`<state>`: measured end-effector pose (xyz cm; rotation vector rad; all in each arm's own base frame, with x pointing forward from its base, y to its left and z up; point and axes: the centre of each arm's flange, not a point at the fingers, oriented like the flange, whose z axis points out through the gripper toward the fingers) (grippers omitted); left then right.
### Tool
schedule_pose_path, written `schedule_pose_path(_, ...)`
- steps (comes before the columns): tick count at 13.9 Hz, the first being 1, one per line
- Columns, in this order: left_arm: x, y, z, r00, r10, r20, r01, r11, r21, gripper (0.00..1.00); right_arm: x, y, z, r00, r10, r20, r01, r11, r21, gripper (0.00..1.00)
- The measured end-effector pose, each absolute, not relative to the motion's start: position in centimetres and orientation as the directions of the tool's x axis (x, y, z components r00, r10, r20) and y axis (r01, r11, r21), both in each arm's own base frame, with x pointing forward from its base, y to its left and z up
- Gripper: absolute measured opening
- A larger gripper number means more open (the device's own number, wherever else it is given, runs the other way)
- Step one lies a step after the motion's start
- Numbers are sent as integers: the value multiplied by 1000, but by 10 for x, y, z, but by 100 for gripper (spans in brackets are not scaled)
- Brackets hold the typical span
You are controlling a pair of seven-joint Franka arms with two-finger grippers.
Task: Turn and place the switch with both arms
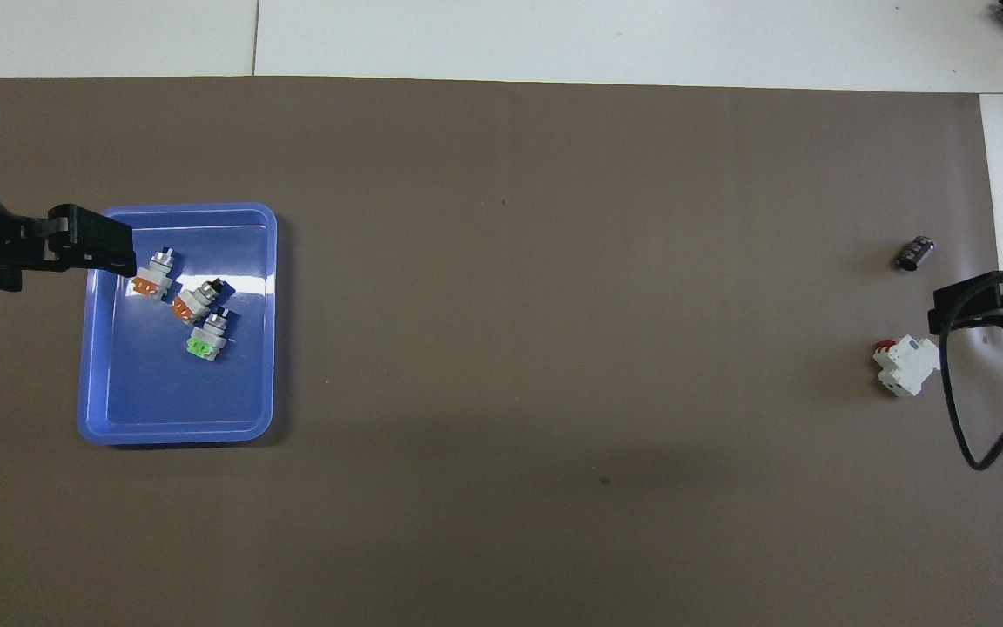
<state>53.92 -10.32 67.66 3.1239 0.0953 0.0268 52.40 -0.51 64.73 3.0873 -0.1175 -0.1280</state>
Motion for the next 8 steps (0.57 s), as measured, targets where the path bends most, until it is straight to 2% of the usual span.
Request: schedule_pose_path(8, 545, -88, 673, 996, 86, 21, 86, -996, -2, 100, 524, -5, 647, 994, -78, -81, -74, -996, 52, 100)
